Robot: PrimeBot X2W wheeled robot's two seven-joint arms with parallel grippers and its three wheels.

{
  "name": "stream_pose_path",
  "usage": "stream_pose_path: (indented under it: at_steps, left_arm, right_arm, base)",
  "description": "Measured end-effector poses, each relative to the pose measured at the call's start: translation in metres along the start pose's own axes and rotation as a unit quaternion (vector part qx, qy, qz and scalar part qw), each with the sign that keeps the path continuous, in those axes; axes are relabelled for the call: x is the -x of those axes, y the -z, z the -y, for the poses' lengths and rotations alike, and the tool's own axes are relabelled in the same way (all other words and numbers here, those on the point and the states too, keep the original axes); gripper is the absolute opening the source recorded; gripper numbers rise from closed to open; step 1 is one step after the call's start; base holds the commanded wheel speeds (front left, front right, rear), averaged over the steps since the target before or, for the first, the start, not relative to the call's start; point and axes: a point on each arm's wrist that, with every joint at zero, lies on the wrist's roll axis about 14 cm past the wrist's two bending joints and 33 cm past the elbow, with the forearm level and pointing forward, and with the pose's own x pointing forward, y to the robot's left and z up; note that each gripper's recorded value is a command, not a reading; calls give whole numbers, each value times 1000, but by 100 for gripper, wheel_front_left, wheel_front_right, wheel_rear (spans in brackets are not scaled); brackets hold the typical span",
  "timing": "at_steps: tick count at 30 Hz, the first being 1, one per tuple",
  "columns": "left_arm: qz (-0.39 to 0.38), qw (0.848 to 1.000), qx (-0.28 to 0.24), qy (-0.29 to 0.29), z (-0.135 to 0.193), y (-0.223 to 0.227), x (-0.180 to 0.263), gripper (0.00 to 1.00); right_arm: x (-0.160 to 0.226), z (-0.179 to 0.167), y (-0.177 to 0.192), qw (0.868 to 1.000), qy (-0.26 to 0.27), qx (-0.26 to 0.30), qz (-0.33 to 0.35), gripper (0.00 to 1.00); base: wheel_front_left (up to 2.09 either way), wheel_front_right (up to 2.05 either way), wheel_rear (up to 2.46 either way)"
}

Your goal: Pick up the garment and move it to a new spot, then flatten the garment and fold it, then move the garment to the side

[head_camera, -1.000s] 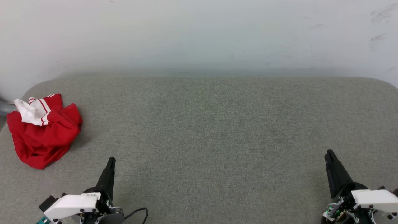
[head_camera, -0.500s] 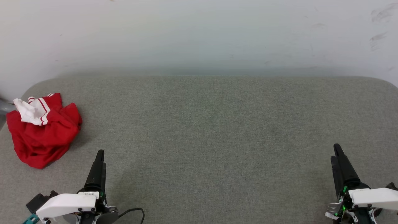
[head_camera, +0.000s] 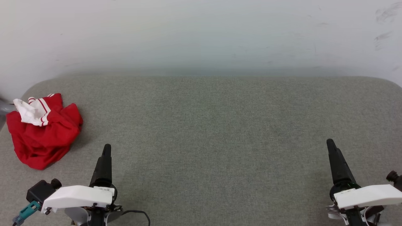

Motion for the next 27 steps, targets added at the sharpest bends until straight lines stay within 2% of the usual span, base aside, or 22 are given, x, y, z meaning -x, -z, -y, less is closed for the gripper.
stream_pose_path:
  at_steps: [14,27]
  left_arm:
    - [3,990,-143,-7,0,8,4,100]
    - [19,972,-232,2,7,7,8,100]
  right_arm:
    - [4,-1,1,992,-5,125,4,100]
    - [5,-9,0,976,-22,216,13,100]
  base:
    - [0,0,0]
    - [0,0,0]
